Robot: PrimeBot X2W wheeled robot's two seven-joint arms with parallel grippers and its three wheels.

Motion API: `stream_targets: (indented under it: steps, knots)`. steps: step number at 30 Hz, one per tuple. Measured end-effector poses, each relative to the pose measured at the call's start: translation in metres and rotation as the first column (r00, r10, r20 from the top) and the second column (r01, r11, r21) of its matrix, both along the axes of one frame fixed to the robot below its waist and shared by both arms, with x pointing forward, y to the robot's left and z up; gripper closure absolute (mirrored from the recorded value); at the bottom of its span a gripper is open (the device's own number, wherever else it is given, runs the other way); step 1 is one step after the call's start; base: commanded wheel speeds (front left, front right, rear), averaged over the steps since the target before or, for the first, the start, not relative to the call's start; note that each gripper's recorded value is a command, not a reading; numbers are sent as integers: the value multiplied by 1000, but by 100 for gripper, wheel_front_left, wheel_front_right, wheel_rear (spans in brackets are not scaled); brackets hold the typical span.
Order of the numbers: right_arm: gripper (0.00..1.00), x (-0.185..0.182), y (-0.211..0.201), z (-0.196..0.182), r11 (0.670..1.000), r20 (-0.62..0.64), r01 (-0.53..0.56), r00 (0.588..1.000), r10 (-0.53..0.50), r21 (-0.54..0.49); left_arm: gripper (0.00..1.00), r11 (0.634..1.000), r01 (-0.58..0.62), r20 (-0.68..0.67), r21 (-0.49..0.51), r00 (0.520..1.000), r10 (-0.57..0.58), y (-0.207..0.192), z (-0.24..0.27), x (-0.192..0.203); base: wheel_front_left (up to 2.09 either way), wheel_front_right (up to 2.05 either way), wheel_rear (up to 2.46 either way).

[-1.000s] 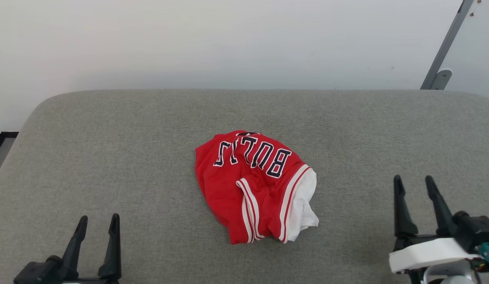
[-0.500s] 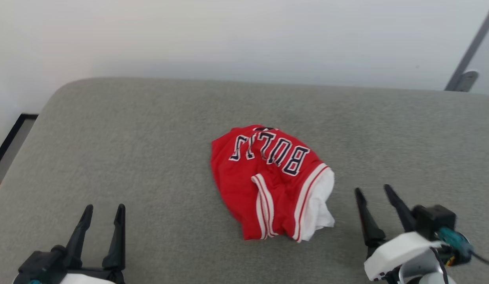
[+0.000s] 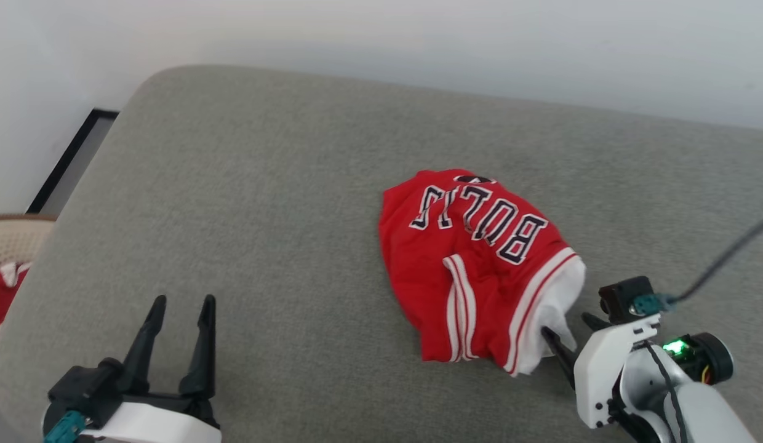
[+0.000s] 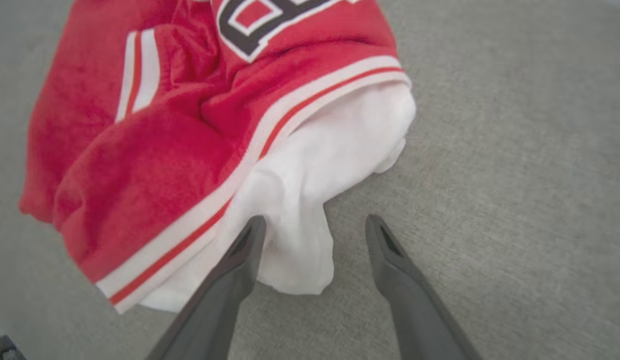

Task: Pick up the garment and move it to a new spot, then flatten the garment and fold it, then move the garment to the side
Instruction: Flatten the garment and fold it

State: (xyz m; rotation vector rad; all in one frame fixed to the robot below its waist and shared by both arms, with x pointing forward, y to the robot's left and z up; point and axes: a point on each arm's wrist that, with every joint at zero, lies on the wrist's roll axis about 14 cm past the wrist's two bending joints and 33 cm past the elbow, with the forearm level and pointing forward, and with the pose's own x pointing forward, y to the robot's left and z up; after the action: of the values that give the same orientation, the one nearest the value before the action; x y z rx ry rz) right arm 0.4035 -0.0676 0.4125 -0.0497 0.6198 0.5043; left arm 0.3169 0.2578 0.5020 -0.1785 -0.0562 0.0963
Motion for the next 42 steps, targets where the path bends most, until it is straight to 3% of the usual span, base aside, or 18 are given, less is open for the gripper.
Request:
stream_targets:
  steps: [7,10,11,12,20,30,36,42]
  knots:
    - [0,-1,5,-33,981,-194,-118,977,87,-154,0,999,-31,-28,-21,999,31,4,-9,0,0,0,0]
    - [0,-1,11,-40,973,-245,-154,963,110,-172,0,999,-41,-28,-29,999,40,6,-9,2,0,0,0]
    - [57,0,13,-41,970,-253,-168,960,120,-176,0,999,-43,-30,-31,999,42,7,-9,2,0,0,0]
    - [100,3,14,-41,967,-252,-176,959,127,-184,0,998,-46,-32,-33,998,45,7,-10,2,0,0,0]
    - [100,21,12,-18,985,-205,-125,974,100,-116,0,999,-45,-20,-30,999,45,10,-6,9,0,0,0]
    - [100,37,-63,36,990,-115,57,991,-72,-128,0,1000,12,-5,-18,1000,-12,2,-2,24,0,0,0]
    - [100,35,-123,31,961,-144,210,961,-237,-181,0,999,42,-14,-22,999,-43,-5,-5,30,0,0,0]
    - [100,30,-140,-3,941,-238,290,915,-326,-173,0,998,61,-29,-28,998,-61,-7,-9,35,0,0,0]
